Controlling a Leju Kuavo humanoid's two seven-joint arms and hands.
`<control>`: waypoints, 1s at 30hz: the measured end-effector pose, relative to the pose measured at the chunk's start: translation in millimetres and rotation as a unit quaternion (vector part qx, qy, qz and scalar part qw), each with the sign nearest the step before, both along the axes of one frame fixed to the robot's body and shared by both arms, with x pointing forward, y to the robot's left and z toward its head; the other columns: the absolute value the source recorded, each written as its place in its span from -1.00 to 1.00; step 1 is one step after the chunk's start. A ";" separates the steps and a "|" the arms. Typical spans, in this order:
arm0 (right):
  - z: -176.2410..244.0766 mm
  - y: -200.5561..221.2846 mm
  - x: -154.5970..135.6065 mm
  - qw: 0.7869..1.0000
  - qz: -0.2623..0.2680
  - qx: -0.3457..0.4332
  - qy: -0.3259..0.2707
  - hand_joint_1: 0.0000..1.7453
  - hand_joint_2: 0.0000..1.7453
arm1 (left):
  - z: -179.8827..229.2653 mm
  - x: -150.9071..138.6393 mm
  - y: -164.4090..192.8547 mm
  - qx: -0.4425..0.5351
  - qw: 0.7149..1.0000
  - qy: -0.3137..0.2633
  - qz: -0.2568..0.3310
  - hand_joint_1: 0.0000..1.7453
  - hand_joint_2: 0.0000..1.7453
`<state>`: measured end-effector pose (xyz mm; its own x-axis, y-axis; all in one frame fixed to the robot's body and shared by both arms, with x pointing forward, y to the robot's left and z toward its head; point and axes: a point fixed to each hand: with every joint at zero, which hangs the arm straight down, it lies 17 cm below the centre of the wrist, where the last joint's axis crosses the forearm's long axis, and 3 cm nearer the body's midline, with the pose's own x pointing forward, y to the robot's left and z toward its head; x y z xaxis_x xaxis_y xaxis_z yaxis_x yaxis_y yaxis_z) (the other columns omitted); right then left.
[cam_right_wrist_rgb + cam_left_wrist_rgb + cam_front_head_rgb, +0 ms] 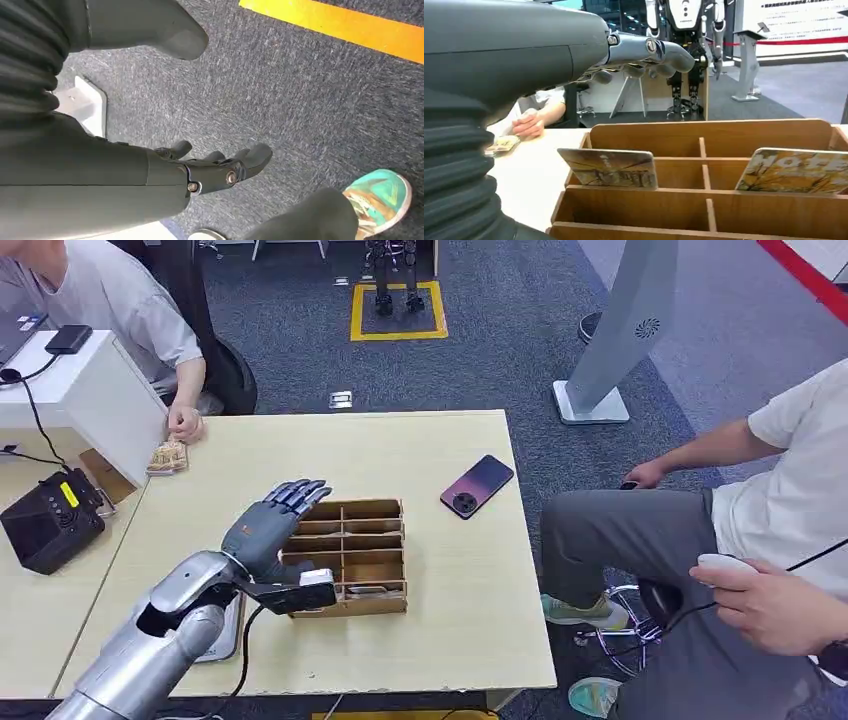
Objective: Pass the card to the sensor for recognition and then transmit it.
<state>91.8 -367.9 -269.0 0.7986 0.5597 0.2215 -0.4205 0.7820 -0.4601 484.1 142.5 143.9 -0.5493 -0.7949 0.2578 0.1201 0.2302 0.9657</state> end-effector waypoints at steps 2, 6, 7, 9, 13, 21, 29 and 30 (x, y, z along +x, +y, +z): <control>0.2 0.3 0.7 1.000 0.003 0.000 -0.001 -1.00 1.00 | -1.6 0.3 1.8 0.003 1.000 0.002 0.001 -1.00 1.00; 0.5 0.8 1.5 1.000 0.006 0.000 -0.003 -1.00 1.00 | -3.7 1.5 4.5 0.007 1.000 0.005 0.002 -1.00 1.00; 0.5 0.7 1.5 1.000 0.006 0.000 -0.003 -1.00 1.00 | -4.3 1.7 5.0 0.008 1.000 0.005 0.003 -1.00 1.00; 0.5 0.7 1.6 1.000 0.006 0.000 -0.004 -1.00 1.00 | -4.6 1.8 5.4 0.008 1.000 0.006 0.003 -1.00 1.00; 0.5 0.9 1.6 1.000 0.007 0.000 -0.004 -1.00 1.00 | -5.6 2.3 6.1 0.009 1.000 0.007 0.004 -1.00 1.00; 0.5 0.9 1.6 1.000 0.007 0.000 -0.004 -1.00 1.00 | -6.9 2.3 6.4 0.010 1.000 0.009 0.004 -1.00 1.00; 0.6 0.7 1.6 1.000 0.006 -0.001 -0.004 -1.00 1.00 | -7.2 2.7 7.9 0.011 1.000 0.012 0.002 1.00 1.00; 0.6 0.7 1.7 1.000 0.006 -0.001 -0.004 -1.00 1.00 | -5.7 3.5 8.1 0.010 1.000 0.010 0.002 1.00 1.00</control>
